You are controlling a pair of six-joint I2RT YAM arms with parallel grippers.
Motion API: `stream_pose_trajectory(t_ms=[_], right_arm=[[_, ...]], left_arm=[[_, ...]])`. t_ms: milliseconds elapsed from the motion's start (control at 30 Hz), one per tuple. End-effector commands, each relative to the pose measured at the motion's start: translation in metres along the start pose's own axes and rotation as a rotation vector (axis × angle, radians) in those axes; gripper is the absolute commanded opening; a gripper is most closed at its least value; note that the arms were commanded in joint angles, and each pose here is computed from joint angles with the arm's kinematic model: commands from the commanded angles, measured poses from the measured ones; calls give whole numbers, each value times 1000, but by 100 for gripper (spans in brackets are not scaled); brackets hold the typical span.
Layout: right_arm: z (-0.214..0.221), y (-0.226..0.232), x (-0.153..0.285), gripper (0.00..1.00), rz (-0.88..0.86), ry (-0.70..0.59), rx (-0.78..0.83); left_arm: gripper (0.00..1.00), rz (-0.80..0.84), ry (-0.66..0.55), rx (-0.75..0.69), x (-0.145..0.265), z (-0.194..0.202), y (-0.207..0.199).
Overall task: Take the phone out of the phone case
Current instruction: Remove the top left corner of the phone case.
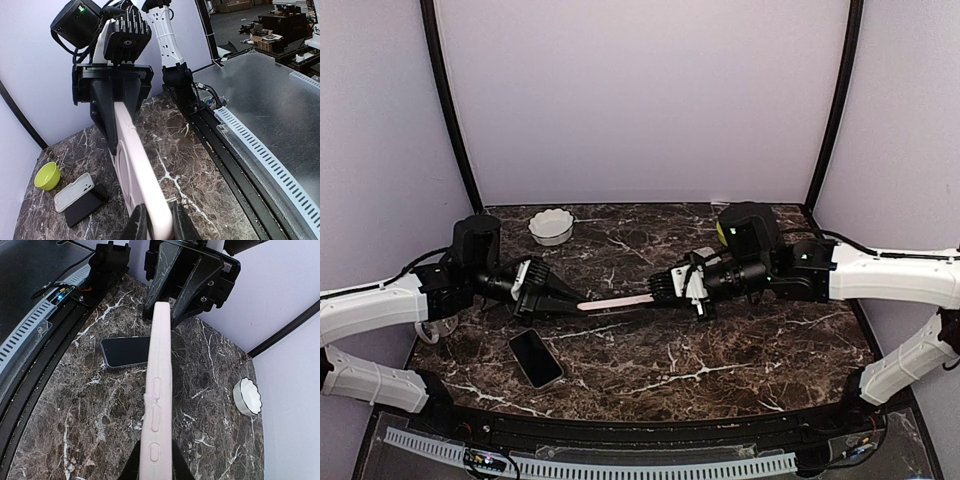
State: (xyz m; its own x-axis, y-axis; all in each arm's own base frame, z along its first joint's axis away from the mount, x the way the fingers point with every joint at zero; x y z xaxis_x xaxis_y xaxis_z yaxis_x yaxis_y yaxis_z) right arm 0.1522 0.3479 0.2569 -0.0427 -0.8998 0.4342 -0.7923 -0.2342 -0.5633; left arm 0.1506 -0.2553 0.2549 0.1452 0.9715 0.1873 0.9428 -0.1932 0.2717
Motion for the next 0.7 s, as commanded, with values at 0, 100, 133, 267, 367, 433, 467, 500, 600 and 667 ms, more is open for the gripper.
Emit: stream_pose_trajectory(t_ms=[0, 100, 133, 267, 367, 433, 467, 500, 600, 667], right_arm=[[-41, -25, 9, 0, 121, -100, 174], [-42, -22, 8, 0, 142, -81, 228], [-42, -22, 9, 0, 146, -77, 241], [-48, -27, 14, 0, 200, -91, 292], [-52, -29, 16, 0, 224, -86, 331], [-54, -29, 16, 0, 237, -80, 360], [-55, -29, 16, 0, 241, -79, 374], [-57, -29, 16, 0, 247, -79, 387], [-60, -30, 17, 0, 264, -82, 412], [-62, -32, 17, 0, 274, -81, 424]], left_arm=[[11, 51, -3, 8, -3, 1, -8], [10, 67, 1, 12, -3, 2, -10], [10, 71, 4, 18, -3, 2, -10], [10, 83, 6, 29, -4, 3, -11], [9, 97, 4, 43, -5, 4, -11], [10, 112, -1, 56, -5, 4, -12], [9, 120, -4, 63, -5, 3, -13], [10, 124, -5, 67, -5, 3, -13], [10, 135, -6, 82, -6, 4, -14], [10, 138, -4, 88, -6, 5, -14]])
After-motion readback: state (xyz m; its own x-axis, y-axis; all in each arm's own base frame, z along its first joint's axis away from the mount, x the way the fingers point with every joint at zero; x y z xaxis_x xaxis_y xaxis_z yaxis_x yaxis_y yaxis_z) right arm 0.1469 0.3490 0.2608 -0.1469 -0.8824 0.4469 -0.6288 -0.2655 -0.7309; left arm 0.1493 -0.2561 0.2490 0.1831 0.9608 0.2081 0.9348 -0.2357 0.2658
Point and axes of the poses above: each gripper's point midway between its finger pads, its own x axis back along the fingers, its own y axis along the line the jaws close on, z = x × y, the point moved 5 cm from there along x, back along the fingers, and after that the axes turned 4 degrees about x, right-handed, at the moved point
